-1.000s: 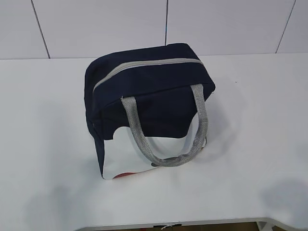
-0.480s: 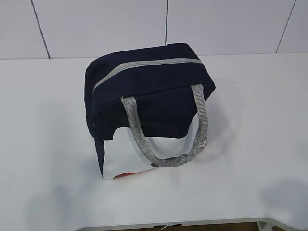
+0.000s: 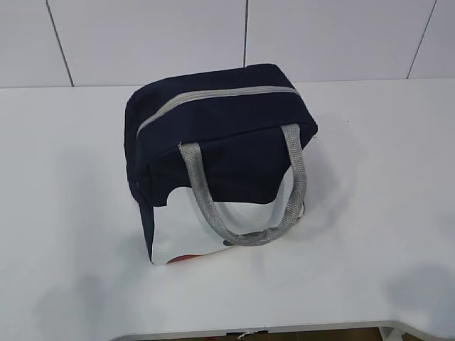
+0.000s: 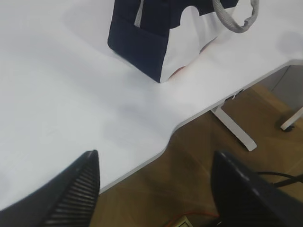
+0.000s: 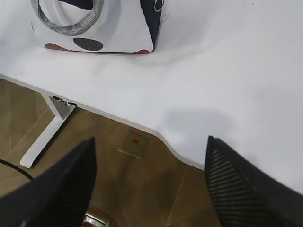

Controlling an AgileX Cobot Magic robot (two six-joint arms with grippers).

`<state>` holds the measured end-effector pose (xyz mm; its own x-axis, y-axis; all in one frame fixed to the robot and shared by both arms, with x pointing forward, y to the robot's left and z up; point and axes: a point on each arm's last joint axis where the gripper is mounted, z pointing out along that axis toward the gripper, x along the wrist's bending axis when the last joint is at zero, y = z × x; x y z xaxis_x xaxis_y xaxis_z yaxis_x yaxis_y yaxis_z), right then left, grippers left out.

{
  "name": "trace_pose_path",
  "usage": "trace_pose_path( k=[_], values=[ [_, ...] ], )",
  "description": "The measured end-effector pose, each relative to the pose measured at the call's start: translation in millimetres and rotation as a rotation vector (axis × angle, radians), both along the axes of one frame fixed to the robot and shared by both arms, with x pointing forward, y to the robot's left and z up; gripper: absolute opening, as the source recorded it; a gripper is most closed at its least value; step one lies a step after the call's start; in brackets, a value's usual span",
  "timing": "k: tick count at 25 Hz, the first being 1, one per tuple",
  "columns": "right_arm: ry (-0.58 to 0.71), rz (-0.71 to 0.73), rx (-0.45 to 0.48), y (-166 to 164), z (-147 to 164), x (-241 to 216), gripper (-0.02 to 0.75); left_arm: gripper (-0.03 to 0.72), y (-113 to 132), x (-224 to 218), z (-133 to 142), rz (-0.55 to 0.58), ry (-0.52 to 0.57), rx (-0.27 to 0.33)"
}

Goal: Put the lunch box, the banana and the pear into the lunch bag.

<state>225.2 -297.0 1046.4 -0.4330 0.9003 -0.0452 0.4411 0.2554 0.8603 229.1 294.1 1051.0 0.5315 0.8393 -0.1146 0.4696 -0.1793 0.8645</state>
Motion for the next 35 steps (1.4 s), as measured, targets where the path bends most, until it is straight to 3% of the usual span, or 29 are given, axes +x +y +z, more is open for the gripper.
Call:
trace_pose_path(
  k=[19, 35],
  values=[
    [-0.002, -0.281, 0.0, 3.6, 0.2, 1.5, 0.581, 0.486, -3.4, 3.3, 0.0, 0.422, 0.0, 0.0],
    [-0.002, -0.341, 0.0, 4.4, 0.2, 1.9, 0.581, 0.486, -3.7, 3.7, 0.0, 0.464, 0.0, 0.0]
  ],
)
